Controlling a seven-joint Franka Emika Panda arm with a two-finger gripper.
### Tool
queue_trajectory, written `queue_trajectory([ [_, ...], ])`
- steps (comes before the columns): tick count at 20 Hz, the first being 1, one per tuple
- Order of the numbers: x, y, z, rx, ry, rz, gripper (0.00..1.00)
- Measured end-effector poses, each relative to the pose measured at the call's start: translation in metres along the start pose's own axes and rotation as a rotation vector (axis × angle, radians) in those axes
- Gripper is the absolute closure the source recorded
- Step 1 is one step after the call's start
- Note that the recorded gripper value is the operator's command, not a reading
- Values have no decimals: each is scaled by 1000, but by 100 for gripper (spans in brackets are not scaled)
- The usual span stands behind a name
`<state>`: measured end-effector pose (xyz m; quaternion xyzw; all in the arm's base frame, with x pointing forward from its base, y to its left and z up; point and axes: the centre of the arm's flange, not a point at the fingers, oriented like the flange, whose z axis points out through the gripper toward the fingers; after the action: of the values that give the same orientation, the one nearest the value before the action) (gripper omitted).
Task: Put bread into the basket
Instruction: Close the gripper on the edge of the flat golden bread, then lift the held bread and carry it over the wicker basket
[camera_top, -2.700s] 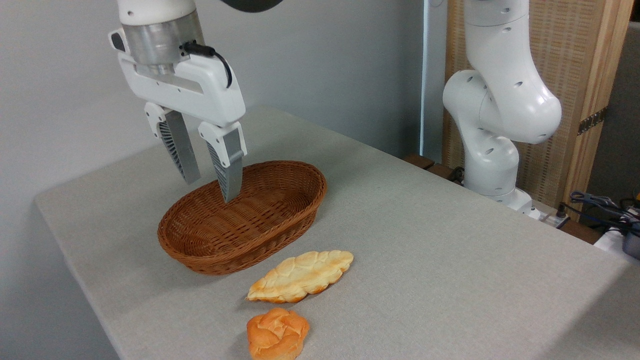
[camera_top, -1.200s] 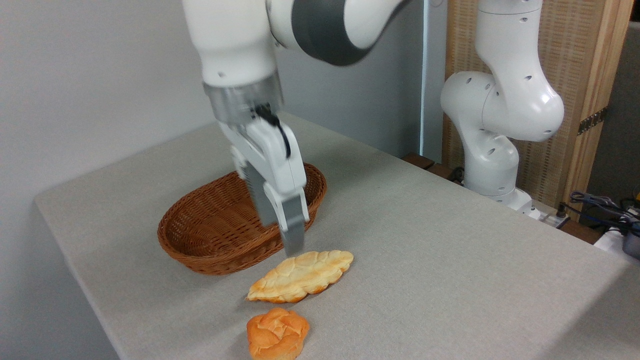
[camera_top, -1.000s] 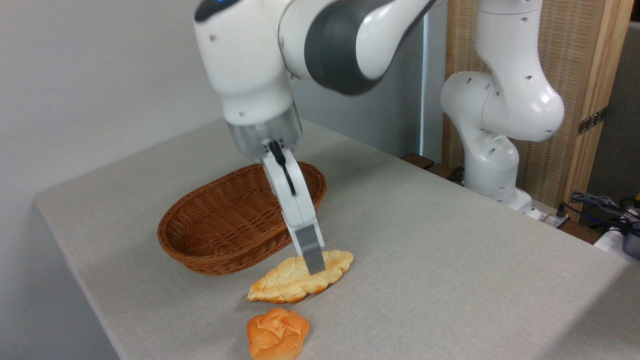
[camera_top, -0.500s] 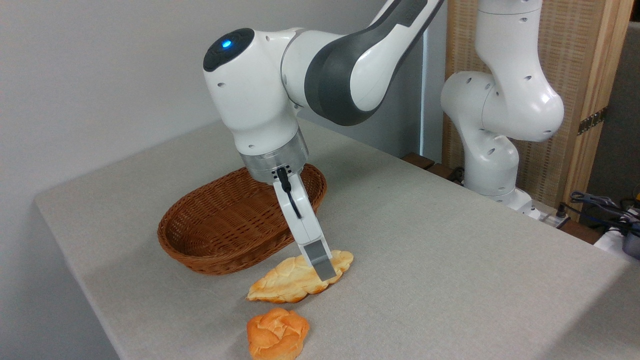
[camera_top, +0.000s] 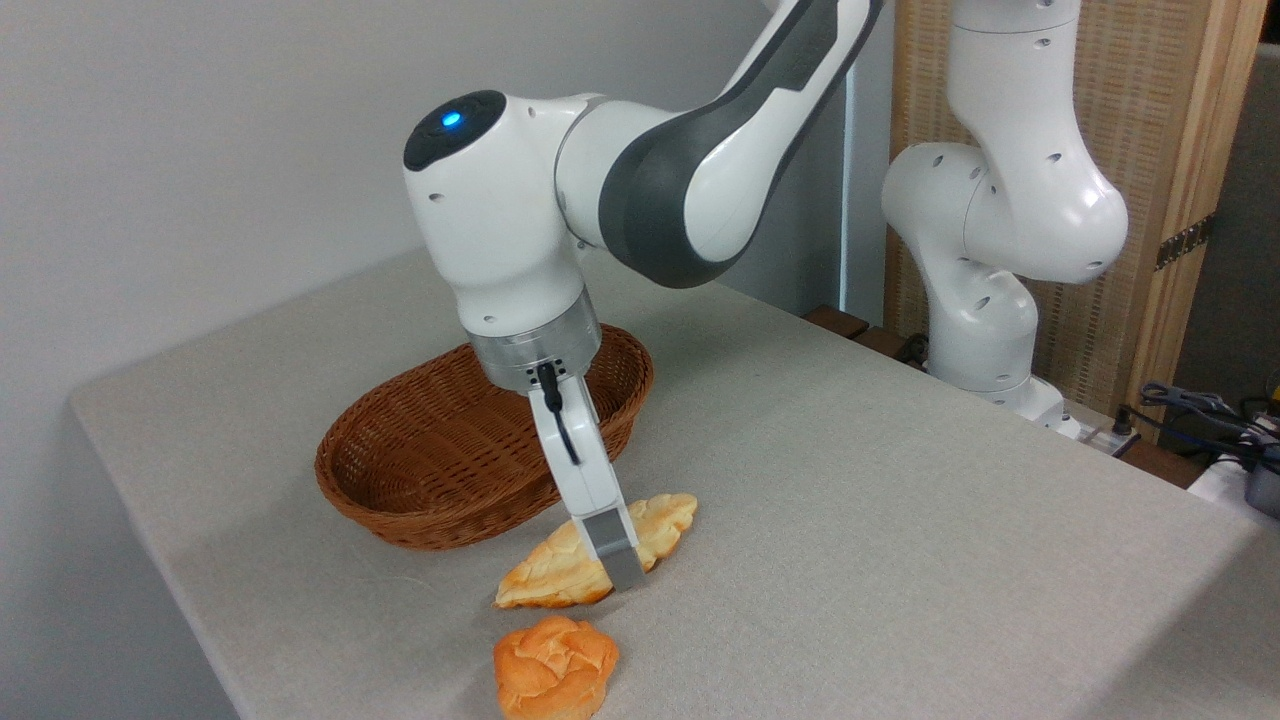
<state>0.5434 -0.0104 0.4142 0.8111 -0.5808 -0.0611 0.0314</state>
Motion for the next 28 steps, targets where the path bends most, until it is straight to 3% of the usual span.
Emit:
queue_trajectory([
  [3,9,-2,7,4,1,15,53],
  [5,10,-4,11,4,3,14,57],
  [24,10,-6,7,17,15,9,63],
  [28,9,-12,-30,24,58,-13,63],
])
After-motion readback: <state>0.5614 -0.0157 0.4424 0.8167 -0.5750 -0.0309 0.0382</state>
